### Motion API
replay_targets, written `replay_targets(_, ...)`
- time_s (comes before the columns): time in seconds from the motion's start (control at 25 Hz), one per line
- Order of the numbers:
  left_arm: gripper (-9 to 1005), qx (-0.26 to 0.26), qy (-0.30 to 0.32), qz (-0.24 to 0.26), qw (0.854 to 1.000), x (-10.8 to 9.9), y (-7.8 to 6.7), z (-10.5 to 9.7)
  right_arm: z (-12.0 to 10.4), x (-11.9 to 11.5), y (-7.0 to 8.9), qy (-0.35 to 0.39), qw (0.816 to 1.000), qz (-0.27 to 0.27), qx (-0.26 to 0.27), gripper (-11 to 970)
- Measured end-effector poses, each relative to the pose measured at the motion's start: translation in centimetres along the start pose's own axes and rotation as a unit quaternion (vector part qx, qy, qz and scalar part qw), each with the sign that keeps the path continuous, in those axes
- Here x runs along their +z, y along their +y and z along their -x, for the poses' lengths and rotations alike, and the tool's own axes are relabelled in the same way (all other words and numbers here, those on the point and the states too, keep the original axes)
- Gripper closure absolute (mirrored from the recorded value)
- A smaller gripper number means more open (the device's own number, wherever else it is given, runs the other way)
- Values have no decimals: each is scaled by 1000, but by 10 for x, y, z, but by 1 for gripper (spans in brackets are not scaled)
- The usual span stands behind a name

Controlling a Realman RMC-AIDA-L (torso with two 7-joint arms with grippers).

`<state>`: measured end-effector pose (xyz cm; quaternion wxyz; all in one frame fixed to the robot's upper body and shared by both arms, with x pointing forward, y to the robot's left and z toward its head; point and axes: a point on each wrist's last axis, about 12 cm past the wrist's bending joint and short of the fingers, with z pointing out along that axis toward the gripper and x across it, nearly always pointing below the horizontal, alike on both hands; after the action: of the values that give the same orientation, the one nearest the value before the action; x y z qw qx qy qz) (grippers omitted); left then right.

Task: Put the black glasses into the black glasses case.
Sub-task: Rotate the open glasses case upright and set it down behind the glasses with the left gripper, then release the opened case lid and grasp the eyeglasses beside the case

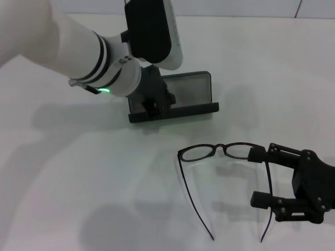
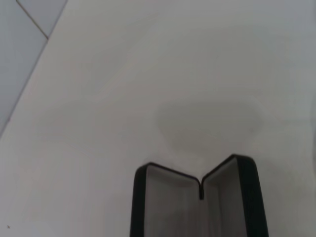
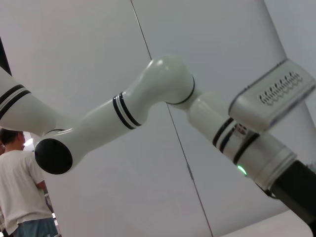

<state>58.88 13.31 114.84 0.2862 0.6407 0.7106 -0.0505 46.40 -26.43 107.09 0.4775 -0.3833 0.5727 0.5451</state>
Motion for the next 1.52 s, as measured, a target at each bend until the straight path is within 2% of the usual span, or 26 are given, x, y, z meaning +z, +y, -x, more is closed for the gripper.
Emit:
replay_targets(0.24, 967, -16, -4, -11, 1000, 6, -4, -6, 0, 0, 0, 0, 1000, -1, 0, 115)
replay_targets(0.56, 966, -18, -4, -46, 999, 10, -19, -13, -1, 1, 1, -1, 1000, 0, -2, 115)
replay_targets(0.88, 966, -24, -4, -55, 998, 11, -24, -17, -1, 2, 1, -2, 1000, 0, -3, 115)
replay_targets(1.04, 965, -11, -14, -53, 998, 2, -27, -11, -1, 2, 1, -3, 1000, 0, -3, 115)
replay_targets(1.24, 965, 14, -27, -60, 998, -23, -33, 1, -1, 2, 1, -3, 1000, 0, -3, 115)
replay_targets(1.4, 964, 28, -46, -31, 998, -45, -35, 8, -1, 2, 1, -3, 1000, 0, -3, 115)
replay_targets(1.52, 964, 29, -56, -4, 998, -56, -29, 8, -1, 2, 1, -3, 1000, 0, -3, 115)
